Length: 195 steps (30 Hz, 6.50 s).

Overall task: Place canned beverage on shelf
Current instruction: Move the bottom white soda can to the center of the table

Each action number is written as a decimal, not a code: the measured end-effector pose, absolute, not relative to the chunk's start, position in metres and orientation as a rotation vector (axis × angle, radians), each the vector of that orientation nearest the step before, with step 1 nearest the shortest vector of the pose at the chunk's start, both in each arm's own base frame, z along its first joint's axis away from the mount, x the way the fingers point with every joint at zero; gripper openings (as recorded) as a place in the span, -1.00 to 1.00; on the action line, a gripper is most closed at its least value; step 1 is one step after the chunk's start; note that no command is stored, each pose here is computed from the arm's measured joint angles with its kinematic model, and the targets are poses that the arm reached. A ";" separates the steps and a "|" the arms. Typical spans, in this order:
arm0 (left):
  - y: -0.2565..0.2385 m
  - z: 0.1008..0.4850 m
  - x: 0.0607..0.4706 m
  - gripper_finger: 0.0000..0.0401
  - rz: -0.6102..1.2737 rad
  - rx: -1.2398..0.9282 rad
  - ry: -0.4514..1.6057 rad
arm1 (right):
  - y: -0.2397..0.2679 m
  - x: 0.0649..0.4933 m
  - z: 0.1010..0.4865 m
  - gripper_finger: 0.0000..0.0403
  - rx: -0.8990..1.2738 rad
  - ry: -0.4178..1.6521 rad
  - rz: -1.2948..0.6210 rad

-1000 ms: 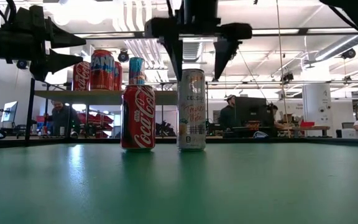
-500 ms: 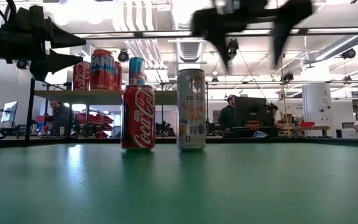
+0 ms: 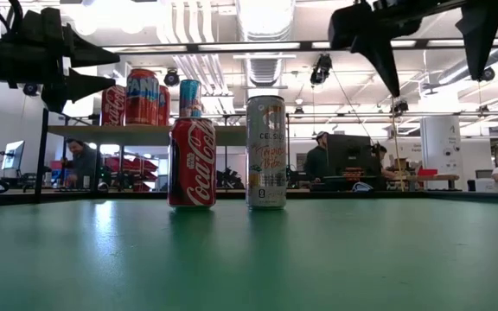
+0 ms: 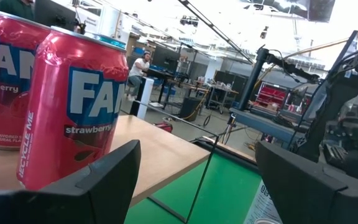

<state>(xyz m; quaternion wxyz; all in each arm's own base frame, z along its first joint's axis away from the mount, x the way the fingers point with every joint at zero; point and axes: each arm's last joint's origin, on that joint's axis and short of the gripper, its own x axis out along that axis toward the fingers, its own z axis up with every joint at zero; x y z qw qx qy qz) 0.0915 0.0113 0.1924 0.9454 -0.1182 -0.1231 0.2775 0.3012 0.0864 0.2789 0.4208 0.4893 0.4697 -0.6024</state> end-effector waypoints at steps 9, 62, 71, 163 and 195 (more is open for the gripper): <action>0.011 0.192 0.092 0.51 0.565 -0.241 -0.251 | 0.085 0.297 0.283 0.85 1.291 1.139 -1.572; 0.011 0.192 0.092 0.51 0.565 -0.241 -0.251 | 0.218 0.223 0.295 0.85 1.268 1.192 -1.308; 0.011 0.193 0.092 0.51 0.565 -0.241 -0.251 | 0.241 0.218 0.278 0.85 1.262 1.167 -1.348; 0.011 0.192 0.092 0.51 0.565 -0.239 -0.247 | 0.169 0.328 0.269 0.20 1.164 1.133 -1.205; 0.011 0.192 0.092 0.51 0.566 -0.237 -0.241 | 0.066 0.433 0.282 0.28 0.976 1.106 -1.095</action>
